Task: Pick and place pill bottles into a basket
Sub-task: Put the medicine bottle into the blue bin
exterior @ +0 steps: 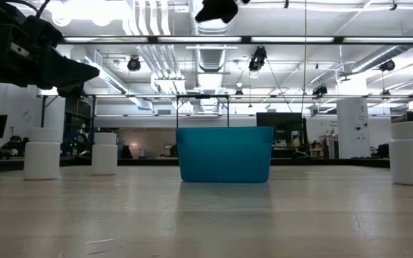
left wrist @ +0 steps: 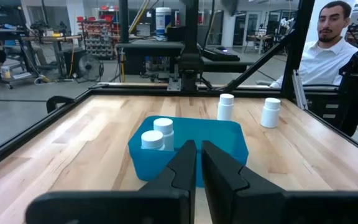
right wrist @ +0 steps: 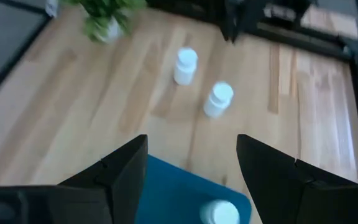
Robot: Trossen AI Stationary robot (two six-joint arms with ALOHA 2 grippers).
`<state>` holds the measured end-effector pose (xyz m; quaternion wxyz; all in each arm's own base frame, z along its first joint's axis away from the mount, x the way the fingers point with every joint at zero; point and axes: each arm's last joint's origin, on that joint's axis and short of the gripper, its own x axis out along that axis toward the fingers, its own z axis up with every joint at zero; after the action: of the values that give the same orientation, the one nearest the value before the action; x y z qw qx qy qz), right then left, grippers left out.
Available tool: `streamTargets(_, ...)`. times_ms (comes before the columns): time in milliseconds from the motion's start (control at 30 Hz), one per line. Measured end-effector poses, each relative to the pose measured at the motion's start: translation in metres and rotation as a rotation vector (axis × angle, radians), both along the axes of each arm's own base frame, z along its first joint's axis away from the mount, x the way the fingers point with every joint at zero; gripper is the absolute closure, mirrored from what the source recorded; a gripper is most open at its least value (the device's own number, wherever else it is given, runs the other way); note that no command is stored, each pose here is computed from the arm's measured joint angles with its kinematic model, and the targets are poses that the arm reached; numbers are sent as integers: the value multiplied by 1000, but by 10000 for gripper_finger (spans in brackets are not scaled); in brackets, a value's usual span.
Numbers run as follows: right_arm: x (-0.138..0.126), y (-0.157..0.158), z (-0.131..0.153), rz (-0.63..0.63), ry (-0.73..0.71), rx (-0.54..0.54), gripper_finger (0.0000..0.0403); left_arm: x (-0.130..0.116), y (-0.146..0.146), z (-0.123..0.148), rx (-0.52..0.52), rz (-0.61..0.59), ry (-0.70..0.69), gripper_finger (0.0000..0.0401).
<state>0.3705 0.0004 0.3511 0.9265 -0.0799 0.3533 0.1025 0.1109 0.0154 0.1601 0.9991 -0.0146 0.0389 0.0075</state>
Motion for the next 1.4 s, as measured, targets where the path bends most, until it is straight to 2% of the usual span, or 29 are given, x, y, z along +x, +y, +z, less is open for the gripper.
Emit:
streamTargets(200,-33,22,-2,26,-112,37,168,0,0,0,0,0,0,393)
streamTargets(300,-50,31,-7,21,-125,64,168,0,0,0,0,0,0,393)
streamTargets(567,-95,58,-19,-82,-132,26,168,0,0,0,-3,0,0,393)
streamTargets(767,-117,78,-26,-104,-123,93,168,0,0,0,-4,0,0,393)
streamTargets(933,-128,95,-34,-86,-74,148,168,0,0,0,-4,1,0,393)
streamTargets(1100,-140,113,-42,-107,65,177,168,0,0,0,-4,0,0,393)
streamTargets(1400,-153,144,-56,-150,260,168,168,0,0,0,-5,1,1,393)
